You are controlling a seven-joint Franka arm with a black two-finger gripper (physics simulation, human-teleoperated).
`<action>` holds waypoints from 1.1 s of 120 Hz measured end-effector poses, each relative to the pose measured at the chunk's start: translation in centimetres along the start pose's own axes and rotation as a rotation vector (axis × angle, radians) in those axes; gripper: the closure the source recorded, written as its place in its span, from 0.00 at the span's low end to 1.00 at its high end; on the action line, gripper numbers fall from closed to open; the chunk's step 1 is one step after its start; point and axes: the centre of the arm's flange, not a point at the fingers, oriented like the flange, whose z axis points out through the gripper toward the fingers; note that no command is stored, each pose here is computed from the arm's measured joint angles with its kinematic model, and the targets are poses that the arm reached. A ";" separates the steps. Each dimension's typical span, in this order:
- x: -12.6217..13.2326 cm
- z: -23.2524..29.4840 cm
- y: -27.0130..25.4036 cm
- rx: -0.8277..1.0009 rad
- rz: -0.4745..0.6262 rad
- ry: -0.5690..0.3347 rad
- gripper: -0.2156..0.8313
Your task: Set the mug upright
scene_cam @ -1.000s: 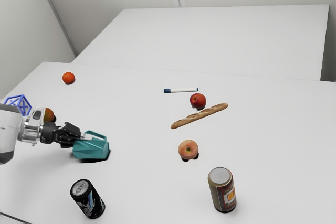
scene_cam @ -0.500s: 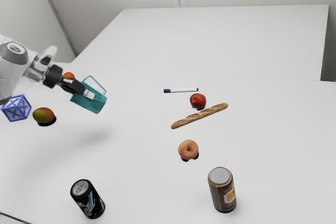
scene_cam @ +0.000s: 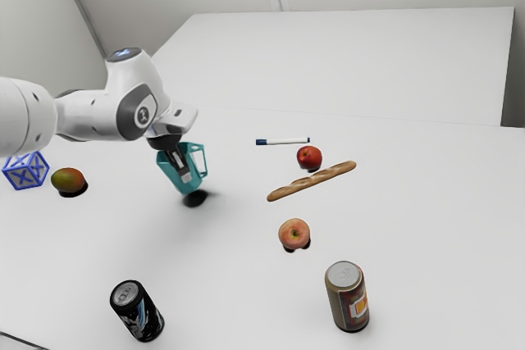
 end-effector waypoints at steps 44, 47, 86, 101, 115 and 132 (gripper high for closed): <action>1.0 3.1 0.6 0.014 -0.083 -0.014 0.69; 1.0 3.2 0.6 0.014 -0.088 -0.012 0.64; 0.3 -0.9 -0.1 0.034 -0.164 0.049 0.32; -2.7 -6.9 -1.9 0.041 -0.237 0.112 0.28; -2.4 -17.9 -4.5 0.117 -0.268 0.171 0.25; 1.7 -32.4 -0.7 0.175 -0.238 0.237 0.24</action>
